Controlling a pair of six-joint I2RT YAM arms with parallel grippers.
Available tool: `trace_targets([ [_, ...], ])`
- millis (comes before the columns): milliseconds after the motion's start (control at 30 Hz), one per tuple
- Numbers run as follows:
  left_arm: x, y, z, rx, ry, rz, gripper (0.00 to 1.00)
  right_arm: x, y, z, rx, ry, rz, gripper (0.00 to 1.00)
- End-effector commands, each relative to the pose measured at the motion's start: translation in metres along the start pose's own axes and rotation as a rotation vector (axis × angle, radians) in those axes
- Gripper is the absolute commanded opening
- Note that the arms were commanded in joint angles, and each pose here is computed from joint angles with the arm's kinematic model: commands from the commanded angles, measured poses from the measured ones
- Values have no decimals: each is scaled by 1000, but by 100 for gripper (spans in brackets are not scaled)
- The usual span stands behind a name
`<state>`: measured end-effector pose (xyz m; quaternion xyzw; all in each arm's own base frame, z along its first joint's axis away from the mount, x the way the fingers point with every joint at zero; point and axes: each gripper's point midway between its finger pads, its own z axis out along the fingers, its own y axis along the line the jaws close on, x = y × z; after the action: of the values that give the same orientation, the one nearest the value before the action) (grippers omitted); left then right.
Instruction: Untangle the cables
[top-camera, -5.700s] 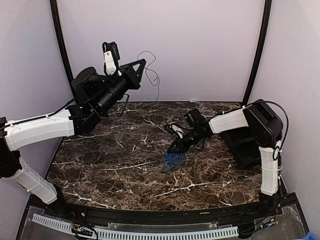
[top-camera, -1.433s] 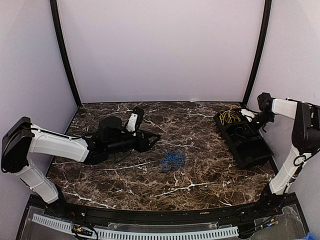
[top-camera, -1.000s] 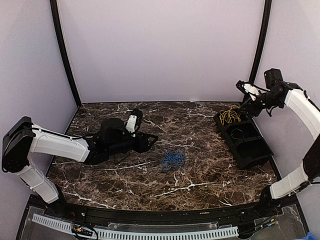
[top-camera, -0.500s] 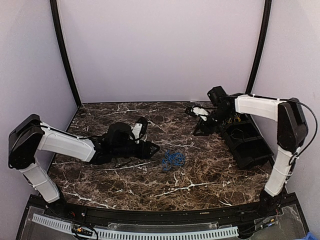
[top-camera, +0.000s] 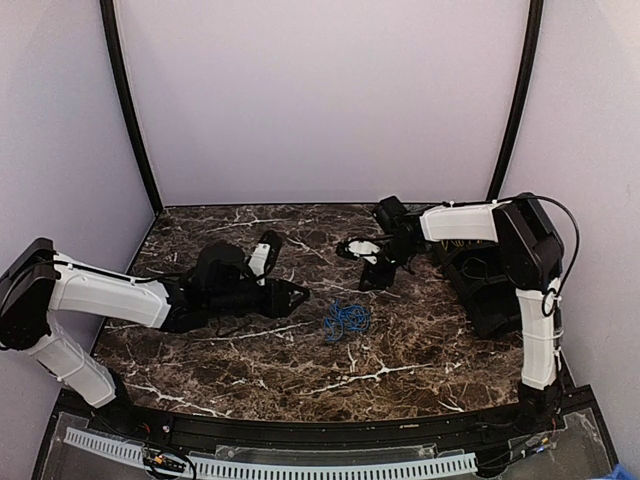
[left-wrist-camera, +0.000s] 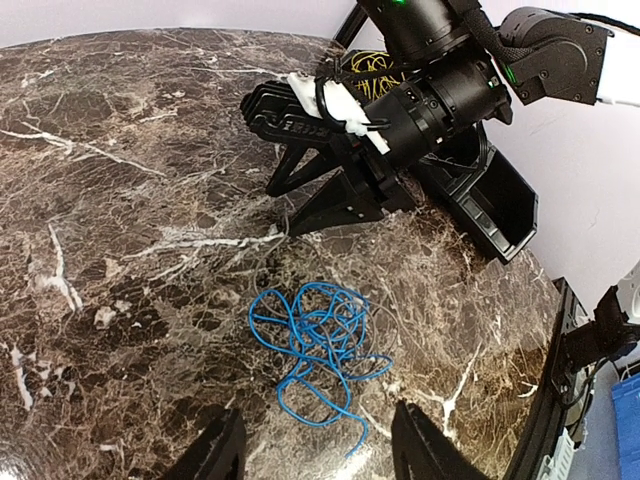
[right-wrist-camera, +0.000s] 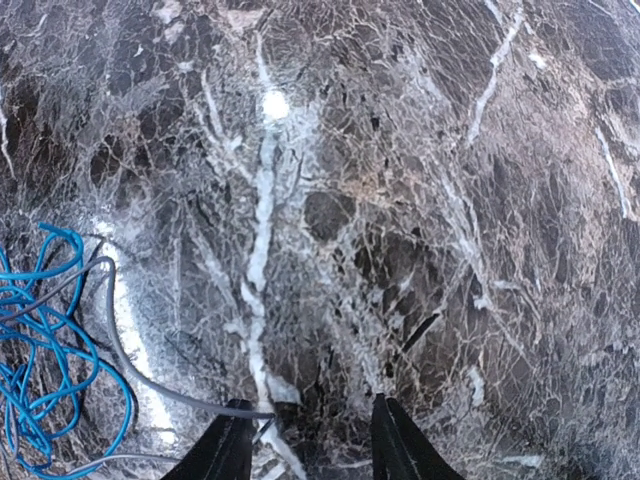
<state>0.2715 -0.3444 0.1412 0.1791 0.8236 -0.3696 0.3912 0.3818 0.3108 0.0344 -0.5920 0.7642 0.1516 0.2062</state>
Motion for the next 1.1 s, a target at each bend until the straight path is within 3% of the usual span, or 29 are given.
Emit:
trace_targets([
  [0, -2, 3, -9, -8, -34, -5, 53, -28, -6, 1, 4, -75, -23, 39],
  [200, -1, 11, 1, -39, -44, -18, 53, -48, 11, -9, -116, -136, -39, 0],
  [300, -7, 7, 6, -22, -63, 26, 54, -61, 23, -32, -137, -163, -55, 0],
  [533, -43, 3, 10, -28, -235, 126, 54, -91, 53, -106, -63, -239, -137, 0],
  [633, -41, 3, 20, -28, -210, 114, 54, -87, 46, -108, 11, -224, -156, 28],
  [800, -34, -5, 10, 34, -202, 66, 53, -63, 28, -75, 42, -138, -194, 45],
  [1067, -36, 1, -23, -14, -227, 31, 53, -40, 4, -19, 69, -32, -234, 47],
])
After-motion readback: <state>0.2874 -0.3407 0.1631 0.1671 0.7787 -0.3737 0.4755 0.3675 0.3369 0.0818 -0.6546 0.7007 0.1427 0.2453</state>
